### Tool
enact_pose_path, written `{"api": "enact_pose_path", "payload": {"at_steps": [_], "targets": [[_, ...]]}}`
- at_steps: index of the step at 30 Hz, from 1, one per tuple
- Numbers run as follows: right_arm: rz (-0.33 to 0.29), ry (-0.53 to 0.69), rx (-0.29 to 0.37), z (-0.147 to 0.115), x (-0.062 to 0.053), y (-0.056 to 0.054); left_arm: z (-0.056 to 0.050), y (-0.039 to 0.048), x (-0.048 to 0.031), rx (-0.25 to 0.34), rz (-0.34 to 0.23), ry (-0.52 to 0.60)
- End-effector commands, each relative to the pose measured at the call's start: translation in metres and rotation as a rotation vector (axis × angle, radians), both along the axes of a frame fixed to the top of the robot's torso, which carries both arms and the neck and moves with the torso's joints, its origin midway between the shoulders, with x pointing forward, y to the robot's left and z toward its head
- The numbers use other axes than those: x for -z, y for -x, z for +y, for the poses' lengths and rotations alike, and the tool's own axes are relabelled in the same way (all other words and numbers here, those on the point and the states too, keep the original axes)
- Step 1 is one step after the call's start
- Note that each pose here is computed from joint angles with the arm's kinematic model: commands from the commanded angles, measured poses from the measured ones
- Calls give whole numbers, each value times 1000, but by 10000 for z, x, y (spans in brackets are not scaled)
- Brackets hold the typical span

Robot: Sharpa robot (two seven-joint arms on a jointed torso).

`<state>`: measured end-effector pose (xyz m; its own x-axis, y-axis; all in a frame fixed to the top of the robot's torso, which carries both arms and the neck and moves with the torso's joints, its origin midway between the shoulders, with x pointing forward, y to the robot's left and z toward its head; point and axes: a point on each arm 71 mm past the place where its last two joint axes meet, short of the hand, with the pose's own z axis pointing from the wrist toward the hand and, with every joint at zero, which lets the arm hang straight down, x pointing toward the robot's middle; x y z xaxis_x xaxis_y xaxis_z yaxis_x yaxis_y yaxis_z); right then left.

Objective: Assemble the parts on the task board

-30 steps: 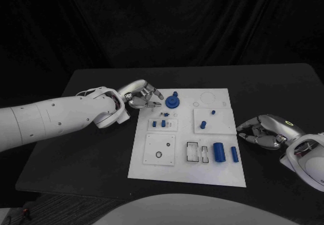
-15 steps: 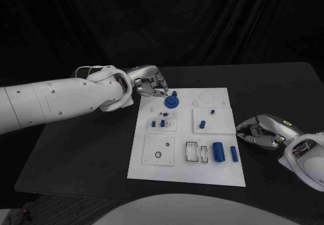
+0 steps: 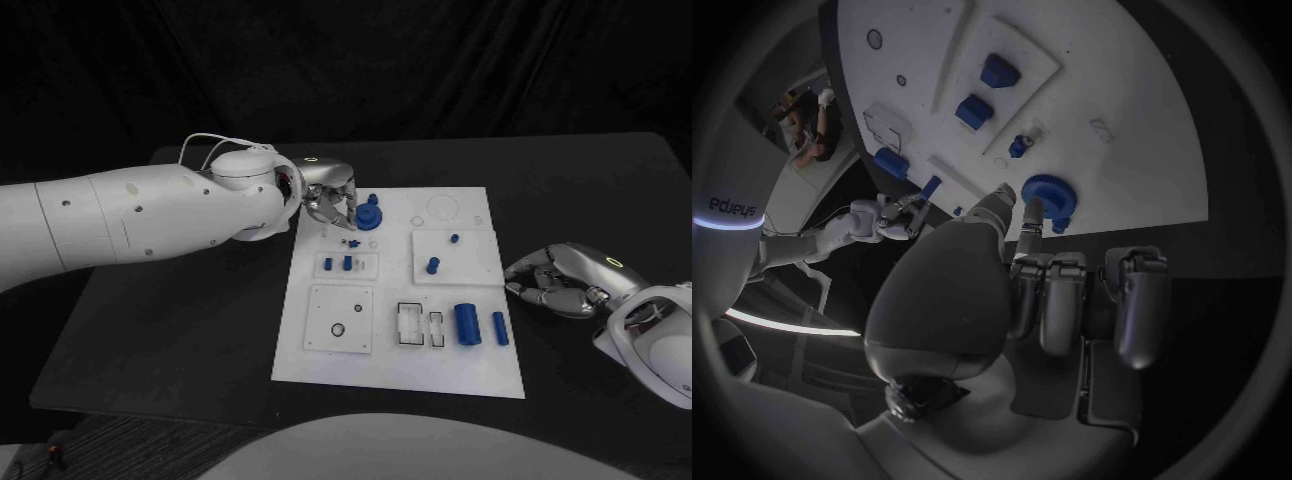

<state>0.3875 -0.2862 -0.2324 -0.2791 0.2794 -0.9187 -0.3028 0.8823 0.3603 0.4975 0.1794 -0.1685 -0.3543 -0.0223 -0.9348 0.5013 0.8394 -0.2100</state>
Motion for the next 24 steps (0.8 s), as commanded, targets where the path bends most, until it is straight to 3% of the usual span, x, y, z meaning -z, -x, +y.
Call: {"api": "enact_pose_path", "payload": {"at_steps": [1, 5, 15, 24], "targets": [[-31, -20, 15, -1, -35, 28, -16, 7, 15, 3, -15, -111], [-72, -31, 24, -19, -110, 58, -54, 18, 24, 17, -10, -120], [-200, -49, 41, -60, -506, 28, -130, 38, 69, 47, 16, -141], [-216, -47, 34, -44, -573, 2, -228, 66, 136, 85, 37, -139]]}}
